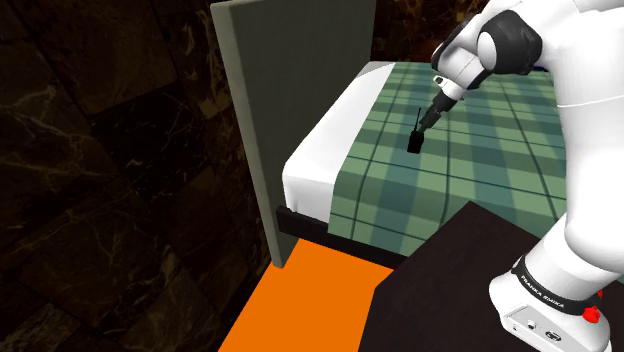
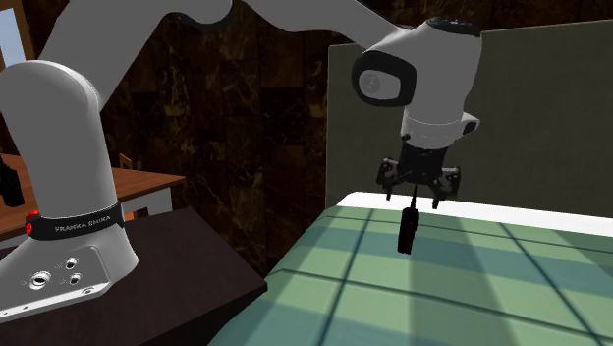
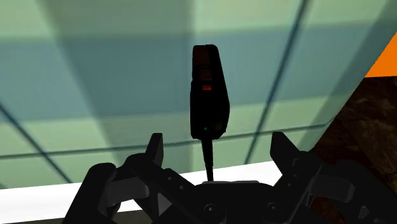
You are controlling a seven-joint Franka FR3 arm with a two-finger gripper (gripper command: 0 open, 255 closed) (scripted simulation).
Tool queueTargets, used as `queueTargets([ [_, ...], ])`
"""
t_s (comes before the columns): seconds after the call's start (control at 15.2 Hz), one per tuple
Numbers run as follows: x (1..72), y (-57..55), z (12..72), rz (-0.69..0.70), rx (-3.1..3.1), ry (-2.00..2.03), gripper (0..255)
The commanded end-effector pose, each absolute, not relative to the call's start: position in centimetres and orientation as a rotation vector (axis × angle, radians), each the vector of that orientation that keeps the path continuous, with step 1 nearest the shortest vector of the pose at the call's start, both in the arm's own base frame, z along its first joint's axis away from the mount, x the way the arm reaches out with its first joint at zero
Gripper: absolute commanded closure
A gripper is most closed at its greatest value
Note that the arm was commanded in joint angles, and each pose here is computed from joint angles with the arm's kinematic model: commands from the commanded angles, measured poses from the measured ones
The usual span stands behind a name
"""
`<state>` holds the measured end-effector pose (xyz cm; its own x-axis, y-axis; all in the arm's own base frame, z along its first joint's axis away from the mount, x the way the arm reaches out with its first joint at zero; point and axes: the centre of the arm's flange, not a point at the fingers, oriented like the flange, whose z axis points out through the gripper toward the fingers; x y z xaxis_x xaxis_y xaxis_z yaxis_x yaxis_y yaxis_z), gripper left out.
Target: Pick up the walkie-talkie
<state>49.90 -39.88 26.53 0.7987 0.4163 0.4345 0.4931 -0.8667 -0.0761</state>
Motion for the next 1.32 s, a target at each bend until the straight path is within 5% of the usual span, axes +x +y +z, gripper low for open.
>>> queueTargets([
  [0.0, 50.1, -39.9, 25.4, -0.616, -2.799, -0.717, 0],
  [0.4, 50.1, -39.9, 23.0, -0.616, -2.799, -0.717, 0],
  [0.46, 50.1, -39.9, 23.0, -0.616, -2.799, -0.717, 255],
  [1.25, 50.1, -39.9, 24.6, -0.616, -2.799, -0.717, 255],
])
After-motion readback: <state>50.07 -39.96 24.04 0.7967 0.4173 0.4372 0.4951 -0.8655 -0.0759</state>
